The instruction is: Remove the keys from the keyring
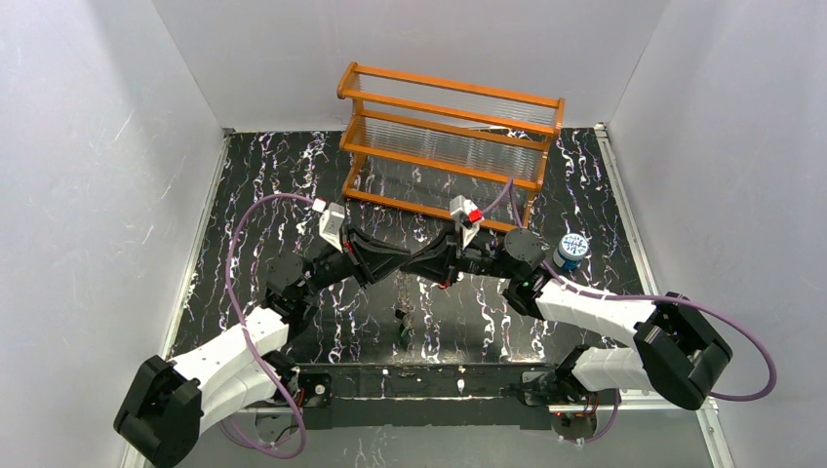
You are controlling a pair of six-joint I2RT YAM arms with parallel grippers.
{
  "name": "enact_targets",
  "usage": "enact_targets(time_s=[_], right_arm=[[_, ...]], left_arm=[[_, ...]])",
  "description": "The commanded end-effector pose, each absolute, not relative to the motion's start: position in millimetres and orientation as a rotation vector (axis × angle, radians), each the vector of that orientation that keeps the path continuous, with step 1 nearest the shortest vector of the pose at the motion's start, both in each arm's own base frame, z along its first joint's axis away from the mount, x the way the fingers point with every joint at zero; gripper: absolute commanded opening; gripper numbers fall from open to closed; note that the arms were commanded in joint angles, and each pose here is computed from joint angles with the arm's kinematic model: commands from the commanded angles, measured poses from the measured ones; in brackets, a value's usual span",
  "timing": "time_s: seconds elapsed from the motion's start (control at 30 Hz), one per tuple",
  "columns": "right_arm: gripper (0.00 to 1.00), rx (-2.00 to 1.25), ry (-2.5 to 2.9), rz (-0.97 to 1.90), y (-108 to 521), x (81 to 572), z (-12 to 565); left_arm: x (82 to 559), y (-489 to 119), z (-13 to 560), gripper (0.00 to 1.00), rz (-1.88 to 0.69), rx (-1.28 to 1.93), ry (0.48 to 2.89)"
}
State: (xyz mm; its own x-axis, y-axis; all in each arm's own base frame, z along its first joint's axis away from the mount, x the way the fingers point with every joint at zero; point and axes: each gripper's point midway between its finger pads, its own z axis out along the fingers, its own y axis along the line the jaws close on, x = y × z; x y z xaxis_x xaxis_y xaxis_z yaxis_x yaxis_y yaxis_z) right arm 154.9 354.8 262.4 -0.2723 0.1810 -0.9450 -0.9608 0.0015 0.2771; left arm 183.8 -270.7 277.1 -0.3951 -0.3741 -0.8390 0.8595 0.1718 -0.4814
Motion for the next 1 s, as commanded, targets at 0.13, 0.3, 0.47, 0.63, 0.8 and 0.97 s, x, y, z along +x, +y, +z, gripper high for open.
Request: enact_targets(time_s=[0.13,0.3,0.47,0.63,0.8,0.97], right_arm=[[0.01,-0.863,1.146,1.466,346.2,156.1,296.4],[0.21,-0.854,1.175,1.415,342.5,161.9,293.0],[0.36,-0.868,1.216,1.317,333.8,169.4,284.2],[0.41,-0.977,1.244,1.245,323.1,168.3,268.1],[0.43,-1.056,1.246,1.205,313.5,164.5,251.3],[0.38,-1.172,1.191,1.217,309.6,153.0,233.2]], left_arm=[[176.7,-277.3,285.9,0.0,-1.481,0.57,1.314],[178.4,-275.1,292.9,0.0,-1.445,0.578,1.276],[173.3,-282.2,295.0,0.0,-1.455,0.676,1.265],[173.6,-290.2,291.6,0.0,-1.463,0.767,1.284],[176.3,-292.0,288.6,0.0,-1.435,0.809,1.293],[177.0,-287.4,290.2,0.0,-1.413,0.81,1.281]])
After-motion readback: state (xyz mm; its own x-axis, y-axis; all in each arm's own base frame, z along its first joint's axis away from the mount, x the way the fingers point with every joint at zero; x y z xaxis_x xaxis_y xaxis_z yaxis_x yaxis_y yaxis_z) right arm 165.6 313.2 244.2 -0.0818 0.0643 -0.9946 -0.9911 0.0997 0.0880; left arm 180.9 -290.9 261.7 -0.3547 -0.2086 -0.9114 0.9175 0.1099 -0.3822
